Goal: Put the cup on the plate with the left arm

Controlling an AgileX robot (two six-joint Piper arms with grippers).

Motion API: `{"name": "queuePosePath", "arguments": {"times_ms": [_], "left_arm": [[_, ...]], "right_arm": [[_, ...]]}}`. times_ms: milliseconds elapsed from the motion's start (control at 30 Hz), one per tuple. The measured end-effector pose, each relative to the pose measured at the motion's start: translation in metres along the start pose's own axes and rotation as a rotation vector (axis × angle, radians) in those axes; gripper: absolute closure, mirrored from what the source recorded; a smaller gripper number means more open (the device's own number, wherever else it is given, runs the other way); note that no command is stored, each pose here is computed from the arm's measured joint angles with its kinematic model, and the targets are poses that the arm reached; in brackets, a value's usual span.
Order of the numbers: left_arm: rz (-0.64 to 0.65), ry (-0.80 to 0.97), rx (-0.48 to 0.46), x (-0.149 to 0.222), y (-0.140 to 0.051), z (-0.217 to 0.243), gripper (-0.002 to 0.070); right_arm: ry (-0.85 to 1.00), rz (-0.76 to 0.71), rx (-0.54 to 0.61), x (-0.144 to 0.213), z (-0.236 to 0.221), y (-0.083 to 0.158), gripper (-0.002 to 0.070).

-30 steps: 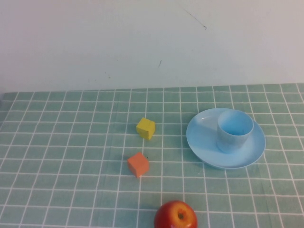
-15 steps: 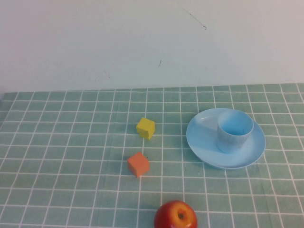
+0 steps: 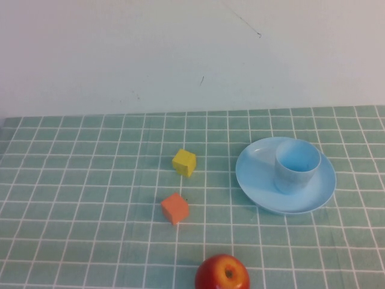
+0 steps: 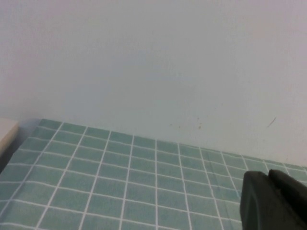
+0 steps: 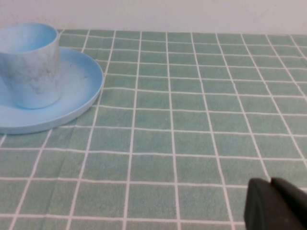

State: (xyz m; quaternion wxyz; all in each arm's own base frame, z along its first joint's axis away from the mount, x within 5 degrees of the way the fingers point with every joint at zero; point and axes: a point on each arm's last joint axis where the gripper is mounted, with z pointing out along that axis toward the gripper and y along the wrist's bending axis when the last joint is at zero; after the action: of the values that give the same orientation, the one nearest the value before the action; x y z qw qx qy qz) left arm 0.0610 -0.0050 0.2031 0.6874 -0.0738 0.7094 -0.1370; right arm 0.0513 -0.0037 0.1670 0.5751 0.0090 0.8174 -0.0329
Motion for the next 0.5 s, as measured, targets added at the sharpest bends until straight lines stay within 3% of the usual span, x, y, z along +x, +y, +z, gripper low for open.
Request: {"name": "queuePosePath", "arguments": {"times_ms": [200, 500], "left_arm": [[-0.018, -0.044, 0.045, -0.0007, -0.0031, 0.0001, 0.0675], [0.032, -0.035, -0.020, 0.0022, 0.0019, -0.0027, 0.0675]], "right_arm": [[0.000, 0.000, 0.000, 0.0000, 0.0000, 0.0000, 0.0678], [0.000, 0.000, 0.000, 0.0000, 0.0000, 0.0000, 0.0678]]}}
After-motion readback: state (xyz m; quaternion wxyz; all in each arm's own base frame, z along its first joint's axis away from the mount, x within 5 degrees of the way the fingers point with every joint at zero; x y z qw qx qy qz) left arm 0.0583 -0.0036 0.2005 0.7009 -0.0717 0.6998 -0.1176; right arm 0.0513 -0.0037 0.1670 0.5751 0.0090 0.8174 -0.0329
